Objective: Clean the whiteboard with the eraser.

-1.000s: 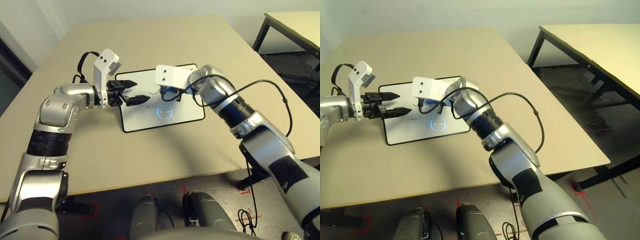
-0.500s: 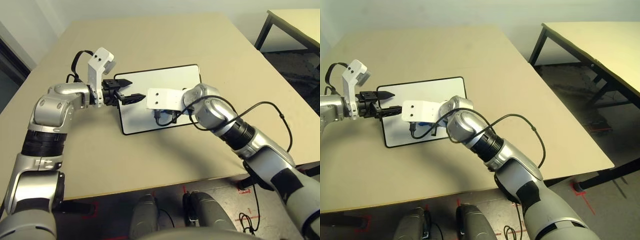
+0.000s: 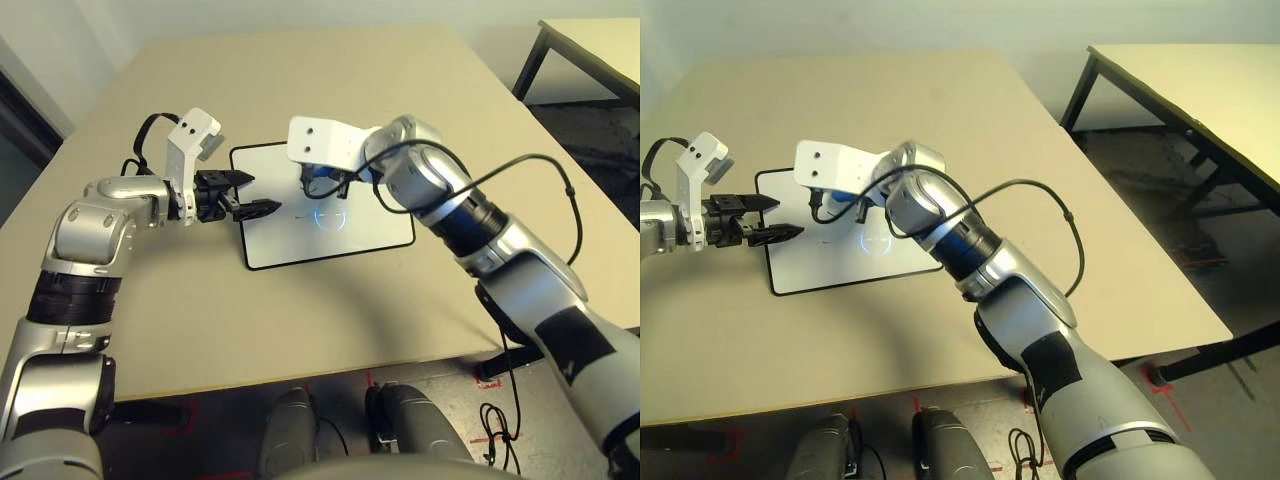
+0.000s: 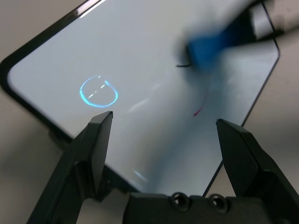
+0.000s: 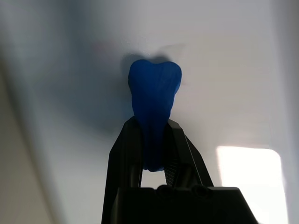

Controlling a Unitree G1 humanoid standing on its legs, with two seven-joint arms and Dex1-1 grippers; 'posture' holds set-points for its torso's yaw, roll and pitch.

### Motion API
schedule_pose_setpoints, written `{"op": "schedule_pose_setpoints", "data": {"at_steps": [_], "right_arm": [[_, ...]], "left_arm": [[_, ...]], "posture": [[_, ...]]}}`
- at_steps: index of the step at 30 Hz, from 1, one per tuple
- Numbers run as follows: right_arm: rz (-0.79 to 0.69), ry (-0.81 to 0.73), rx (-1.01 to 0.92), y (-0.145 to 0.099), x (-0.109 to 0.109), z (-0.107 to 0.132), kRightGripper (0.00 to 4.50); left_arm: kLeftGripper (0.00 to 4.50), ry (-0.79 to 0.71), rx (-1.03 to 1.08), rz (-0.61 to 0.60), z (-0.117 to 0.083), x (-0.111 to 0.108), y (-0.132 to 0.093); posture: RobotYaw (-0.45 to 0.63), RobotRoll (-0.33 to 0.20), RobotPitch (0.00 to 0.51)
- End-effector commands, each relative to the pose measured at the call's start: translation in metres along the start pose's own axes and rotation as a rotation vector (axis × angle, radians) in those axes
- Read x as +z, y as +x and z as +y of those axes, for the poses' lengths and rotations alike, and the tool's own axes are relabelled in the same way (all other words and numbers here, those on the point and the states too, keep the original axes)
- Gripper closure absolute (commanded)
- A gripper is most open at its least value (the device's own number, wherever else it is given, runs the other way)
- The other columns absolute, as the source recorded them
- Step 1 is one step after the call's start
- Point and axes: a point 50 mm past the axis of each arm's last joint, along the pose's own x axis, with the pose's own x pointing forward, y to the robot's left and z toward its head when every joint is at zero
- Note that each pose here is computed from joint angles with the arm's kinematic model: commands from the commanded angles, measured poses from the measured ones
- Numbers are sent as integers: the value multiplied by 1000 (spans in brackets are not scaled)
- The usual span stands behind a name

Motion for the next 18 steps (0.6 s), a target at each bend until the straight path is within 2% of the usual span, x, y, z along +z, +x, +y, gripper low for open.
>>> {"op": "schedule_pose_setpoints", "data": {"at_steps": [1,3,11,15,18], "right_arm": [[15,-23,27,0,2,9,3910],[20,-13,18,3,1,4,3910],[17,19,-128,7,-3,-41,3910],[23,18,-156,10,-9,-50,3911],[46,5,-135,13,-20,-45,3911]], "left_arm": [[0,2,-11,5,-4,1,-1],[0,4,-14,5,-4,1,-1],[0,5,-23,5,-6,2,1],[0,3,-24,5,-7,1,1],[0,1,-25,7,-8,1,0]], "posture": [[10,0,101],[7,0,101],[9,0,104],[11,0,105],[9,0,105]]}}
